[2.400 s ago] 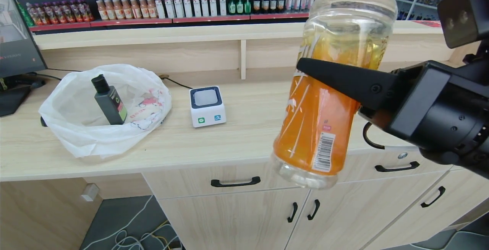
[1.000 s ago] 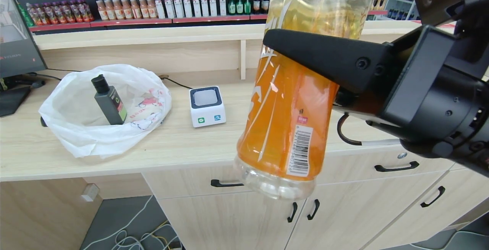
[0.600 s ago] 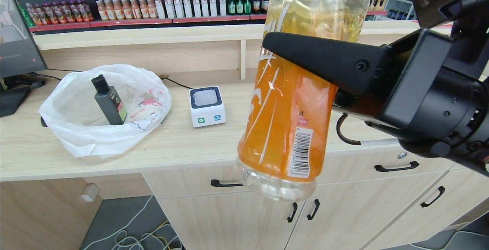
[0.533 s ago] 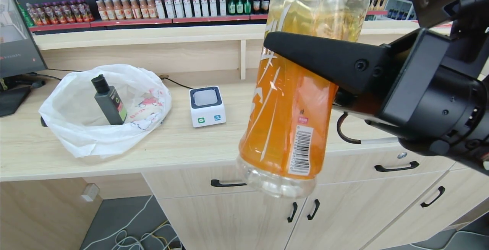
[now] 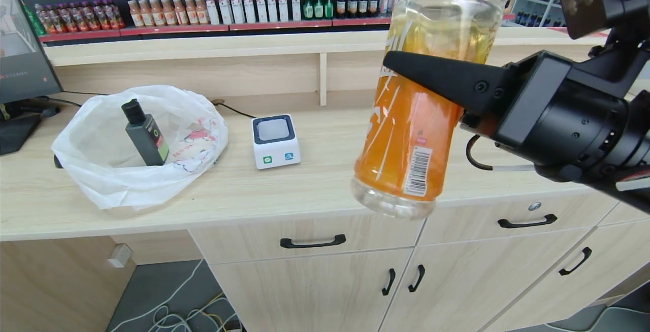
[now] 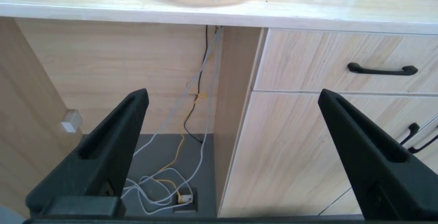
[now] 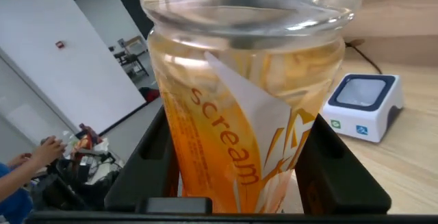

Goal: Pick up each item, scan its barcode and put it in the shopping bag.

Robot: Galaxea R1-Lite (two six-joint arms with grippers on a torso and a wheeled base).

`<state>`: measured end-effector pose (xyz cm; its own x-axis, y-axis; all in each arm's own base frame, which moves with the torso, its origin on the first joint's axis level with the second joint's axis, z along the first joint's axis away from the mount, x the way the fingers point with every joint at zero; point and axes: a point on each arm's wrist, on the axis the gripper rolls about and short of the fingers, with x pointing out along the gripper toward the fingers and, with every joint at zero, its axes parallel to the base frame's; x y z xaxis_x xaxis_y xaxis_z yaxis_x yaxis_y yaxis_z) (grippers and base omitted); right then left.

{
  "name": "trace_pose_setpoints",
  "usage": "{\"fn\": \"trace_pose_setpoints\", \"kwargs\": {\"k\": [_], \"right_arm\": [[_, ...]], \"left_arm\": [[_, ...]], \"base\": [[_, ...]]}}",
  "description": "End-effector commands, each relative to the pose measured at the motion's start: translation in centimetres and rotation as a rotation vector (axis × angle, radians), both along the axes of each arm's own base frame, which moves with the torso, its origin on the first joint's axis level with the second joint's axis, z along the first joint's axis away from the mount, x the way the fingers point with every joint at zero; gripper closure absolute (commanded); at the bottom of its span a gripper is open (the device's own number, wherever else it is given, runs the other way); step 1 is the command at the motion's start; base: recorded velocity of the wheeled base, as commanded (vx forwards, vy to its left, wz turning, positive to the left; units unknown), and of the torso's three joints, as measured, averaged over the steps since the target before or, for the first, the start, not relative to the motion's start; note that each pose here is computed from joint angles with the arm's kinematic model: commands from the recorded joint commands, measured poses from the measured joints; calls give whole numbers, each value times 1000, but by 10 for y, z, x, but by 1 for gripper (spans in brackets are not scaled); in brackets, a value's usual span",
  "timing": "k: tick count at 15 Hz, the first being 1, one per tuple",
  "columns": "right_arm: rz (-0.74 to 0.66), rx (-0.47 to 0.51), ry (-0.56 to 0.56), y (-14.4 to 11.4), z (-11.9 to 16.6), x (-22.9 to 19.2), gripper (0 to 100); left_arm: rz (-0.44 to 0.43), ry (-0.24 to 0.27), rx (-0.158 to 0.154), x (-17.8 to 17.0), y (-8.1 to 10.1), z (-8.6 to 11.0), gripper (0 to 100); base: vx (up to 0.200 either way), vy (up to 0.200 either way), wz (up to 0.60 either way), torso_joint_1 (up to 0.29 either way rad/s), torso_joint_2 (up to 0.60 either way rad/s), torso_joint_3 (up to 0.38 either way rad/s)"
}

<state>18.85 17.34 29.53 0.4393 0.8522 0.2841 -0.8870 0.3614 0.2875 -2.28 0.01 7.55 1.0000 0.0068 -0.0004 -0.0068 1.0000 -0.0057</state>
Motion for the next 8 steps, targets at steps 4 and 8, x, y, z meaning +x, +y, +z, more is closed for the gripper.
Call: {"fn": "trace_pose_setpoints", "kwargs": {"k": [4,8], "right_arm": [[-167,-113,-67,-26,-19,18,100],[-440,-167,-91,-40,-24,28,100]], "left_arm": [[1,0,0,0,0,0,0],[1,0,0,0,0,0,0]], "base": [[0,0,0,0,0,0],[0,0,0,0,0,0]]}}
